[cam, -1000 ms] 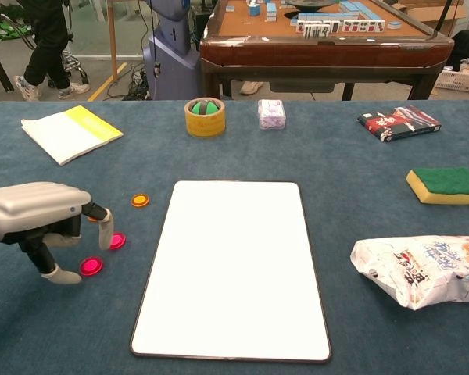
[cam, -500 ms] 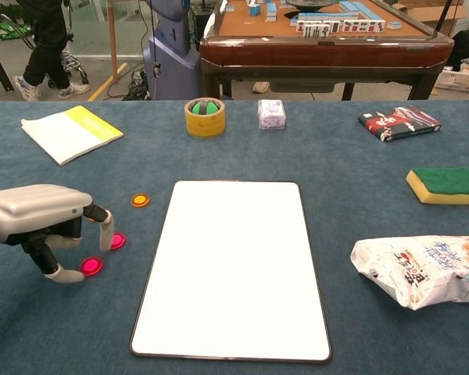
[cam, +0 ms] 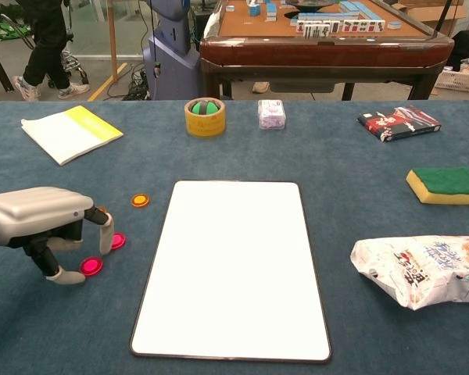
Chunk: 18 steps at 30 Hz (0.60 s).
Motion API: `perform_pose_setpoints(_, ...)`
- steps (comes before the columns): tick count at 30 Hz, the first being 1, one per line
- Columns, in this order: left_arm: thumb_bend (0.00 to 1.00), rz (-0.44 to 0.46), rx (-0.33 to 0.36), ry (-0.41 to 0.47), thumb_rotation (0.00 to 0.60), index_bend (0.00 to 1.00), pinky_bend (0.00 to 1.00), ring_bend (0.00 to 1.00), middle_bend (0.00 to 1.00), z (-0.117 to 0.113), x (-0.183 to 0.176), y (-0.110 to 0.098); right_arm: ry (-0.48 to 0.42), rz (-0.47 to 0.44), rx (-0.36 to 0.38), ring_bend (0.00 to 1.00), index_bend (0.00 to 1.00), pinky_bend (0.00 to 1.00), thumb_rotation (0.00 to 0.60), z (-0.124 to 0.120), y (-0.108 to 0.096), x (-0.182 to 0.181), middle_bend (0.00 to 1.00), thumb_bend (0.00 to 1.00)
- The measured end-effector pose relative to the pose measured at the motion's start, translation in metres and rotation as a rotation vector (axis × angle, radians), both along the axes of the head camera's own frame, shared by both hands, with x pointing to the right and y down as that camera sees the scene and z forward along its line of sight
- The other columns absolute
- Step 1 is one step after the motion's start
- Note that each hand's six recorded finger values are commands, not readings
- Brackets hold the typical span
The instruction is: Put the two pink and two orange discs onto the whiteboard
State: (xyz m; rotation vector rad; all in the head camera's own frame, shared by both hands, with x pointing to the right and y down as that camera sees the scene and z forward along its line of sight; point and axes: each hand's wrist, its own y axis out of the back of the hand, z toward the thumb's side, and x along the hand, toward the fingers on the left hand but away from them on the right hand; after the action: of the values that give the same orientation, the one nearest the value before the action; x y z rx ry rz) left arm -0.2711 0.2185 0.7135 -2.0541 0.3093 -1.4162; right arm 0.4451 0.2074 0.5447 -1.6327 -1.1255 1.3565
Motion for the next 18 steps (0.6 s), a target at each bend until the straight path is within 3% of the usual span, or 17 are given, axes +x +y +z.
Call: perform_pose_setpoints(18, 0.26, 0.001, 0.002, -0.006, 0.600, 0.58, 1.00, 1.00, 1.00, 0.0028, -0.0013, 0.0019, 0.001, 0.002, -0.003, 0.31, 0.28, 0.40, 0.600, 0.0008, -0.0003, 0.0001, 0.34, 0.00)
